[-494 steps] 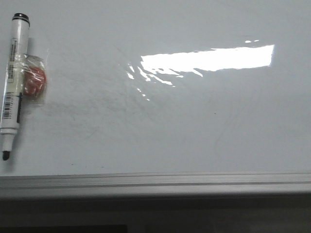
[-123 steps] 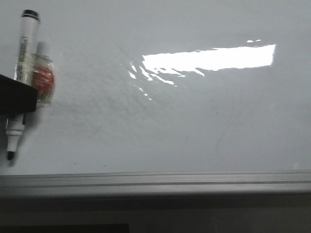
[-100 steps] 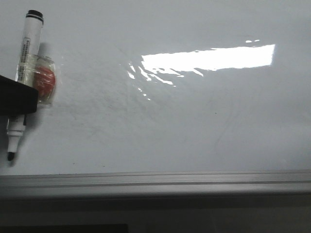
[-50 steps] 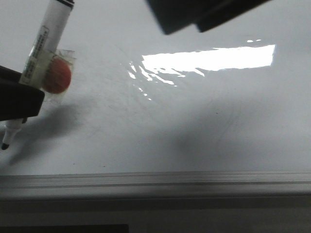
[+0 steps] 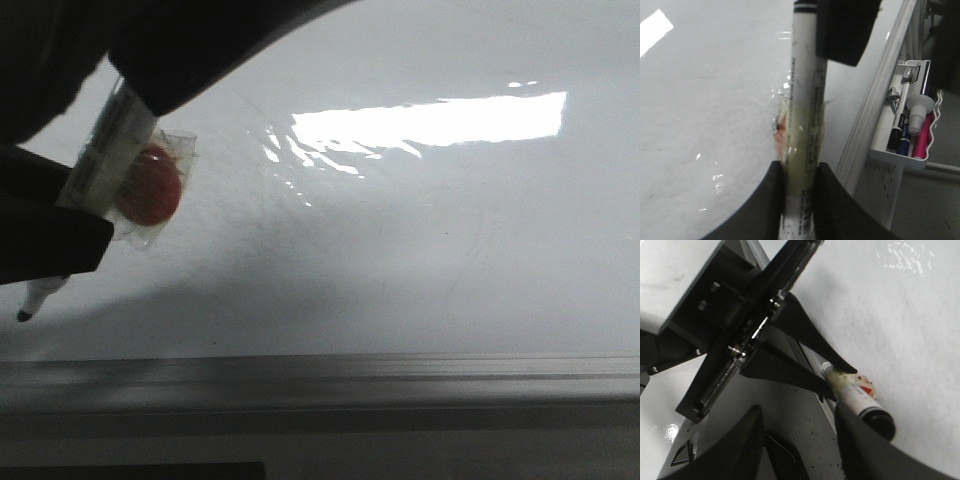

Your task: Write number 9 on whiteboard

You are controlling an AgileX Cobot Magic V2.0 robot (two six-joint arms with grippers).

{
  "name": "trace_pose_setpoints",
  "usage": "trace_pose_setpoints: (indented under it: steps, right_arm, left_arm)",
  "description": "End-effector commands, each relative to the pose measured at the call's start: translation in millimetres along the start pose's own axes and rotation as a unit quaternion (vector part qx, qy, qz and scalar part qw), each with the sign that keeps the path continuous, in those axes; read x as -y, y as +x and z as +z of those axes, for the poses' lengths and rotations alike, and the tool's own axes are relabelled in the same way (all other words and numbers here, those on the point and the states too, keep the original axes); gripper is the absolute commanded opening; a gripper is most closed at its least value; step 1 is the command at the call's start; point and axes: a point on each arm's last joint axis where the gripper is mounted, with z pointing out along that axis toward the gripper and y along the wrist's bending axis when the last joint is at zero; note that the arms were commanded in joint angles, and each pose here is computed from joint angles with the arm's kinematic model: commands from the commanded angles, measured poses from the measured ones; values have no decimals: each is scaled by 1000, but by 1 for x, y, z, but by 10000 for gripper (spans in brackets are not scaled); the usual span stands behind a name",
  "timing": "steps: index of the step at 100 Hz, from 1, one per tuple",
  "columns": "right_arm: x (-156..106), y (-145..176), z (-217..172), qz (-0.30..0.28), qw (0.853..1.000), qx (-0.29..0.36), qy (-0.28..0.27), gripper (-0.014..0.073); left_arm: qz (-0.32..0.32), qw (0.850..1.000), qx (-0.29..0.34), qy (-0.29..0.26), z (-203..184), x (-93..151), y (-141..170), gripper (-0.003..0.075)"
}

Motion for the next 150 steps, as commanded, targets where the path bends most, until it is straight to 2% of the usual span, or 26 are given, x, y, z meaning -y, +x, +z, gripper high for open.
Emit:
trace_pose_setpoints:
  steps: [1, 12, 33, 45, 72, 92, 104, 128, 133, 140, 150]
  right_arm:
    - [3, -18, -10, -2, 998, 60, 5, 308]
    - [4, -20, -13, -18, 998, 66, 14, 308]
    - [3, -40, -50, -30, 991, 125, 19, 299]
    - [6, -41, -54, -46, 992, 115, 33, 299]
    - [9, -28, -27, -49, 998, 27, 40, 299]
    - [9, -29, -23, -49, 998, 30, 39, 293]
    - [9, -28, -23, -44, 998, 24, 39, 221]
    - [8, -27, -22, -37, 999, 17, 35, -69]
    - [8, -27, -22, -36, 999, 17, 34, -71]
    - [8, -27, -22, -36, 999, 17, 34, -71]
    - [8, -27, -22, -36, 999, 19, 34, -71]
  left_arm:
    - [1, 997, 72, -1, -3, -3, -21, -20]
    - [1, 997, 75, 0, -3, -3, -21, -20]
    - [1, 998, 64, -1, -3, -3, -19, -20]
    - [1, 998, 66, -1, -3, -3, -20, -20]
    - [17, 996, 82, 2, -3, -2, -23, -20]
    - [23, 996, 88, 4, -3, -1, -24, -20]
    - [23, 996, 88, 4, -3, -1, -24, -20]
    - [23, 996, 88, 4, -3, -1, -24, -20]
    - [22, 996, 89, 4, -3, -1, -24, -9]
    - [22, 995, 93, 4, -3, -1, -25, 36]
    - [21, 995, 93, 4, -3, -1, -25, 168]
